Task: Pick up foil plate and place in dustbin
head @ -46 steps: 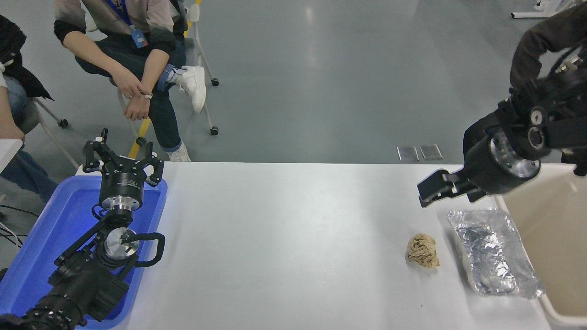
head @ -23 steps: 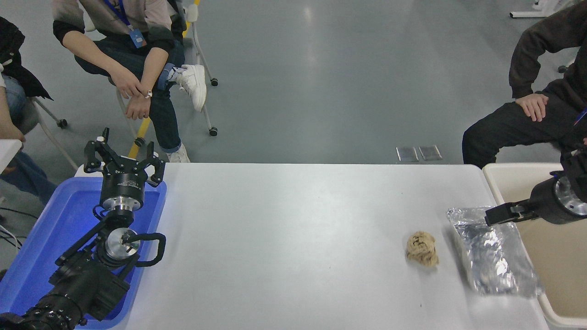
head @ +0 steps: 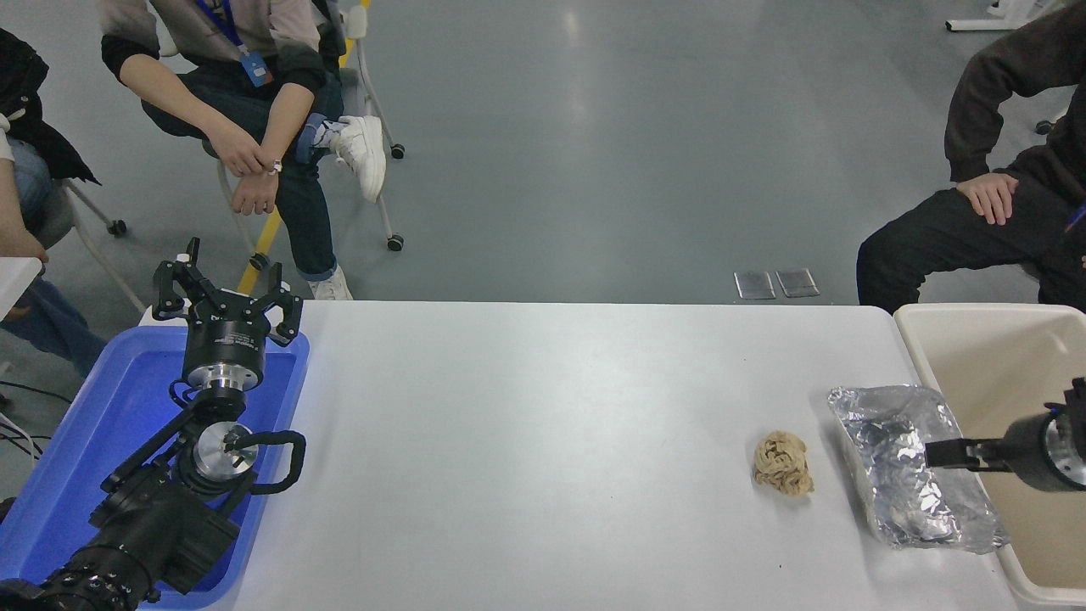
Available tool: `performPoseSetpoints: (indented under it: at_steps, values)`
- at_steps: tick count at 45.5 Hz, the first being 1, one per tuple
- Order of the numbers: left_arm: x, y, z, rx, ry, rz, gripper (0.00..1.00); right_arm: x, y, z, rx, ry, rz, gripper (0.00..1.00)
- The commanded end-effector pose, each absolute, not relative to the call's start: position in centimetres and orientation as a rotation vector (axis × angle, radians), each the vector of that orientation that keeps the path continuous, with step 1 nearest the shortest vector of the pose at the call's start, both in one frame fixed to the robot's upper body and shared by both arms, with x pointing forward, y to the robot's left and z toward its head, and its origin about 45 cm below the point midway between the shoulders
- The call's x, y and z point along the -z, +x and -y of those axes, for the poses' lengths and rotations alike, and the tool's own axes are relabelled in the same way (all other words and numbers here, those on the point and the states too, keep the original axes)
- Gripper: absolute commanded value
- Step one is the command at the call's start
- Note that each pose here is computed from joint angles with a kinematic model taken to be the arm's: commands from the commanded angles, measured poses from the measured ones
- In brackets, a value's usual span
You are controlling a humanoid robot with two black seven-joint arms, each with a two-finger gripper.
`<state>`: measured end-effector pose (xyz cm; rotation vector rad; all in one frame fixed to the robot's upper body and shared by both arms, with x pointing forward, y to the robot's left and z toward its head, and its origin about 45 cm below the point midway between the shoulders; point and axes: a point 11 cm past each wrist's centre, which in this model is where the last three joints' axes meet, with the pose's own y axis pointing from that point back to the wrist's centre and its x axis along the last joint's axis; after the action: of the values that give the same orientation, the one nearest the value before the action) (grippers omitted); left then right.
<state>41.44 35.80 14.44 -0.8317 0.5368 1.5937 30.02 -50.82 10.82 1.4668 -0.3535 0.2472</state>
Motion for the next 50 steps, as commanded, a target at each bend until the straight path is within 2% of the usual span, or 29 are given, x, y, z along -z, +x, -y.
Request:
performPoseSetpoints:
  at_steps: [1, 10, 14, 18, 22, 23, 24, 25, 50]
  values:
    - [-14.45, 41.44, -35.80, -1.594, -0.832, -0.537, 0.99, -9.0, 29.9, 51.8, -0.298, 1.421, 0.415, 1.00]
    - [-14.45, 41.44, -35.80, -1.594, -0.832, -0.537, 0.99, -8.0, 30.1, 51.4, -0.310, 1.414, 0.426, 1.00]
    - [-14.45, 41.44, -35.80, -1.594, -0.832, -0.537, 0.99, -7.7, 29.9, 51.3, -0.305, 1.419, 0.426, 0.92]
    - [-14.45, 41.44, -35.80, -1.594, -0.832, -0.537, 0.99, -7.4, 30.1, 50.6, -0.307, 1.436, 0.433, 0.73]
    - [-14.45, 41.44, -35.80, -1.594, -0.832, -0.537, 0.99, -7.2, 30.1, 50.5, -0.301, 1.438, 0.442, 0.45]
    - [-14.45, 41.44, -35.80, -1.594, -0.832, -0.537, 0.99, -7.3, 30.1, 50.6, -0.300, 1.435, 0.446, 0.33]
    - [-14.45, 41.44, -35.80, -1.594, -0.832, -0.537, 0.99, -7.3, 30.1, 50.6, -0.300, 1.434, 0.446, 0.11]
    - [-14.45, 41.44, -35.80, -1.594, -0.832, -0.537, 0.99, -7.3, 30.1, 50.7, -0.297, 1.431, 0.446, 0.01]
    - [-14.51, 41.49, -35.78, -1.593, -0.833, -0.536, 0.99, -7.8, 30.3, 49.8, -0.295, 1.478, 0.458, 0.00]
